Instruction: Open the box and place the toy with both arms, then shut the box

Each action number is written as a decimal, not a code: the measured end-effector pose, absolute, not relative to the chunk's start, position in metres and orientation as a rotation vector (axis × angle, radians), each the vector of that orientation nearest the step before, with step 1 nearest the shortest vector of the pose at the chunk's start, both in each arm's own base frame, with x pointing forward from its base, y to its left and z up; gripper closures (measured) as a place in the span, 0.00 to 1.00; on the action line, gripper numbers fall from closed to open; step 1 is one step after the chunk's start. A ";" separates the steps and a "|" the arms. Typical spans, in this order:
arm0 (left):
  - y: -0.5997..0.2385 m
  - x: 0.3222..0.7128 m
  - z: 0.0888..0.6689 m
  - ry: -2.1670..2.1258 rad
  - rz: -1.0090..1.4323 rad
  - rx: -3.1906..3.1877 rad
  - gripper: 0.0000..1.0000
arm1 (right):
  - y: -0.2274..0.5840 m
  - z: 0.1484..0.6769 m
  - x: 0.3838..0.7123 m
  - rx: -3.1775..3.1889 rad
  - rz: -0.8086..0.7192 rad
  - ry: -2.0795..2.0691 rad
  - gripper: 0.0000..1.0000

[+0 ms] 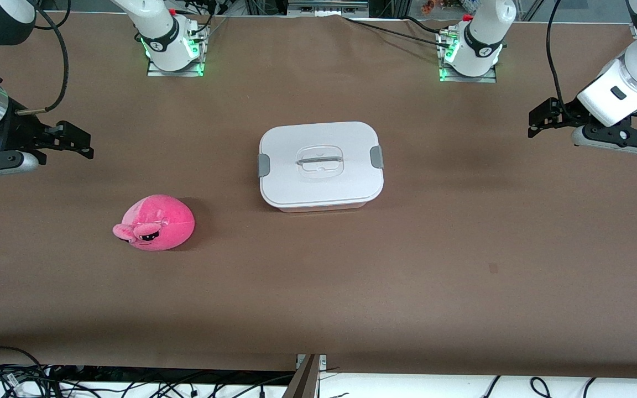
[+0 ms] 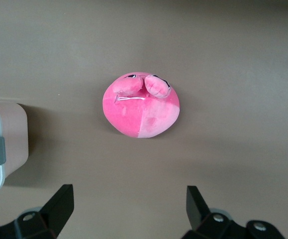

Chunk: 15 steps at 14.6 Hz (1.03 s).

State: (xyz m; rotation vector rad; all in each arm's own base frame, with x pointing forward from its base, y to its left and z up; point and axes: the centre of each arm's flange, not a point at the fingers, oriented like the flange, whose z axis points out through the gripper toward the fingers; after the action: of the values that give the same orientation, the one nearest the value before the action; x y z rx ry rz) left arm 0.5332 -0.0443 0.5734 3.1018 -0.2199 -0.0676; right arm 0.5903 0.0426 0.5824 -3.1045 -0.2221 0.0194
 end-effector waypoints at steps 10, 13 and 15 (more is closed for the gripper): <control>-0.038 0.536 0.569 -0.202 -0.083 3.101 0.00 | 0.043 0.590 0.590 -3.102 0.010 -0.267 0.00; -0.038 0.536 0.567 -0.201 -0.088 3.101 0.00 | 0.043 0.590 0.590 -3.101 0.010 -0.273 0.00; -0.038 0.536 0.567 -0.202 -0.088 3.101 0.00 | 0.043 0.590 0.590 -3.101 0.010 -0.275 0.00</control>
State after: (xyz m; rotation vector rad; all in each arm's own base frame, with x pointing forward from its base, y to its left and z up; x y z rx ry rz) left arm 0.5364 -0.0380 0.5673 3.1012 -0.2016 -0.0877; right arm 0.5898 0.0431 0.5904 -3.1009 -0.2754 0.0096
